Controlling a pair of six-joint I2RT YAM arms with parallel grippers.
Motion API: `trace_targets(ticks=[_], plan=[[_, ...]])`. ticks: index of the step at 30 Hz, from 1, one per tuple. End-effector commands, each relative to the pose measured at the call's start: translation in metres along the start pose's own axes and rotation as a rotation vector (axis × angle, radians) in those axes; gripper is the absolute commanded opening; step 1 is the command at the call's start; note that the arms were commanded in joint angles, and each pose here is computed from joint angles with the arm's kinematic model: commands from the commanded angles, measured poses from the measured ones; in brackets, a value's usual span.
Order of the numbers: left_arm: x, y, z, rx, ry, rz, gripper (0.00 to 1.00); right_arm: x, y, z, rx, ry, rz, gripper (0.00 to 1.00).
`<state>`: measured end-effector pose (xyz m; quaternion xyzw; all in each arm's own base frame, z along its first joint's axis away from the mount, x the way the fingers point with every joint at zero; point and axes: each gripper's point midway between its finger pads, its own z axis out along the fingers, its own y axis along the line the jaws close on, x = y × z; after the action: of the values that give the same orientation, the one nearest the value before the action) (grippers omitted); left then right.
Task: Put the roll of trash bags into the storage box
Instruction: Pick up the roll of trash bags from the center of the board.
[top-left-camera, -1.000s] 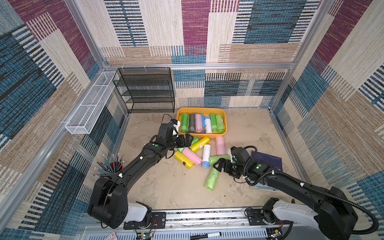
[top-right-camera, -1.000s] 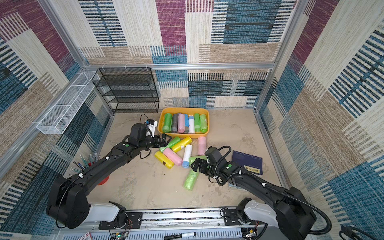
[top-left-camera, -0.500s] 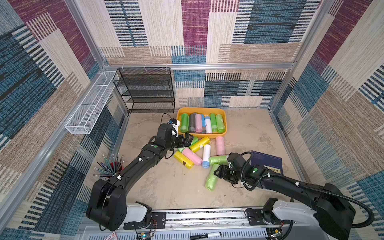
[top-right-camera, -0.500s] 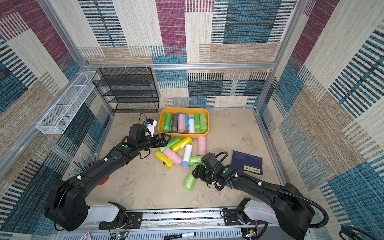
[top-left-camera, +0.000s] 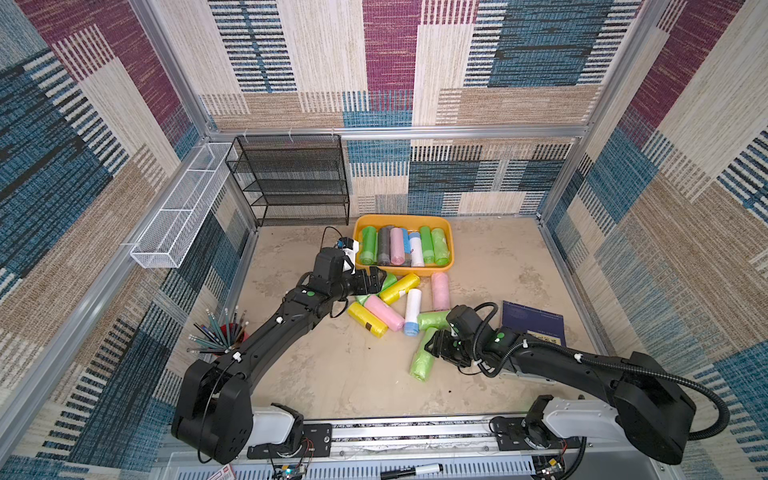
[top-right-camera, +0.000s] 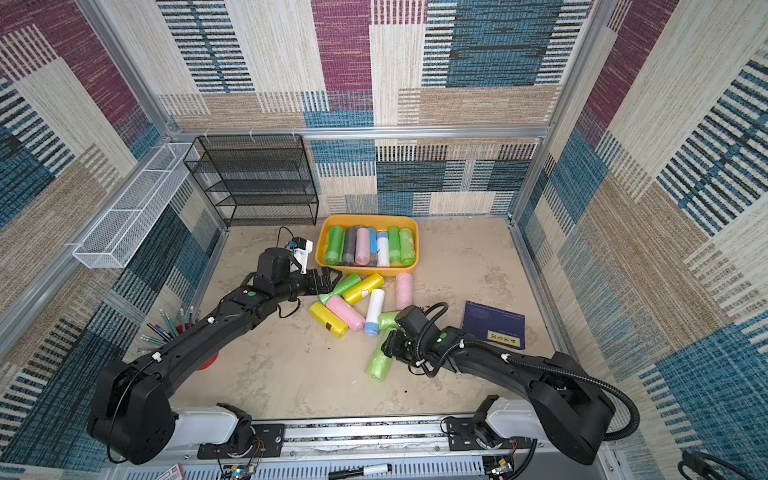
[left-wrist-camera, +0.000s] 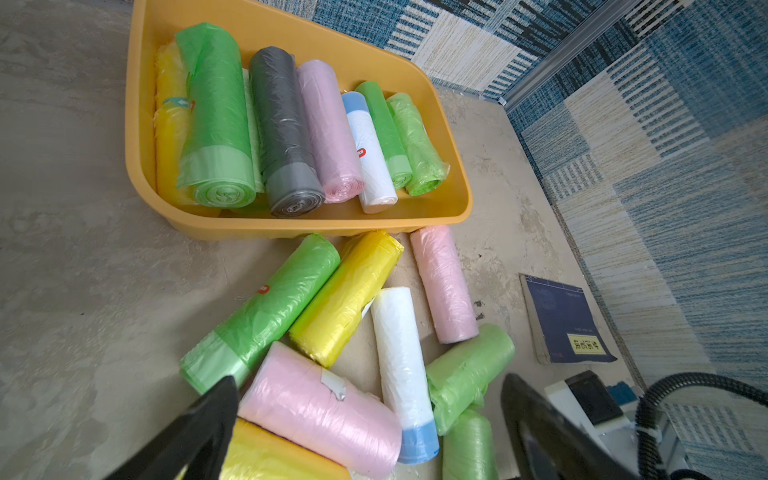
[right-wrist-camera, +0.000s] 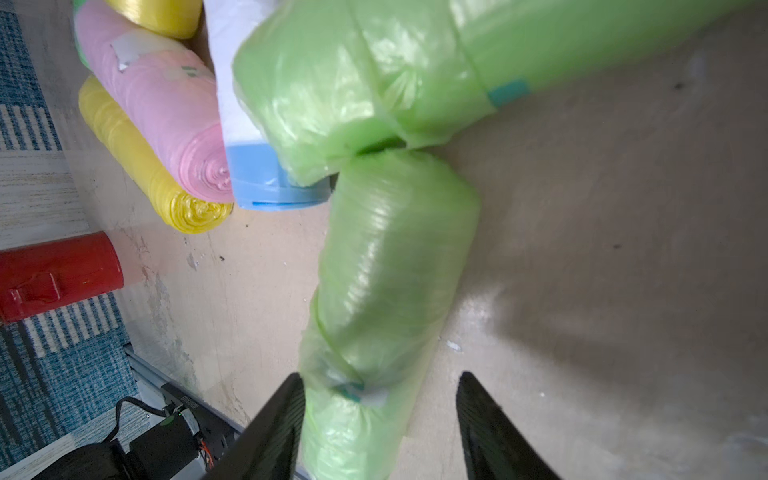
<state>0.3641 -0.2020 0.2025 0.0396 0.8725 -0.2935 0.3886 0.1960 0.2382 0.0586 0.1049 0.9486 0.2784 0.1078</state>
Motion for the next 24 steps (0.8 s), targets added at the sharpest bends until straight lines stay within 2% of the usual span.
trace_targets(ticks=[1,16,22,24], plan=[[-0.004,0.0,0.0,0.0,-0.023,-0.014,0.99,-0.006,0.002,0.004,0.018,-0.024,-0.023,0.6],[-0.004,0.006,0.003,-0.018,-0.032,-0.03,0.99,-0.003,-0.011,0.025,0.126,0.005,-0.048,0.61],[-0.003,0.006,0.004,-0.021,-0.029,-0.035,0.99,-0.002,-0.007,0.028,0.111,0.01,-0.057,0.6],[-0.004,0.008,0.003,-0.03,-0.031,-0.04,0.99,-0.003,-0.001,0.028,0.078,0.006,-0.054,0.56]])
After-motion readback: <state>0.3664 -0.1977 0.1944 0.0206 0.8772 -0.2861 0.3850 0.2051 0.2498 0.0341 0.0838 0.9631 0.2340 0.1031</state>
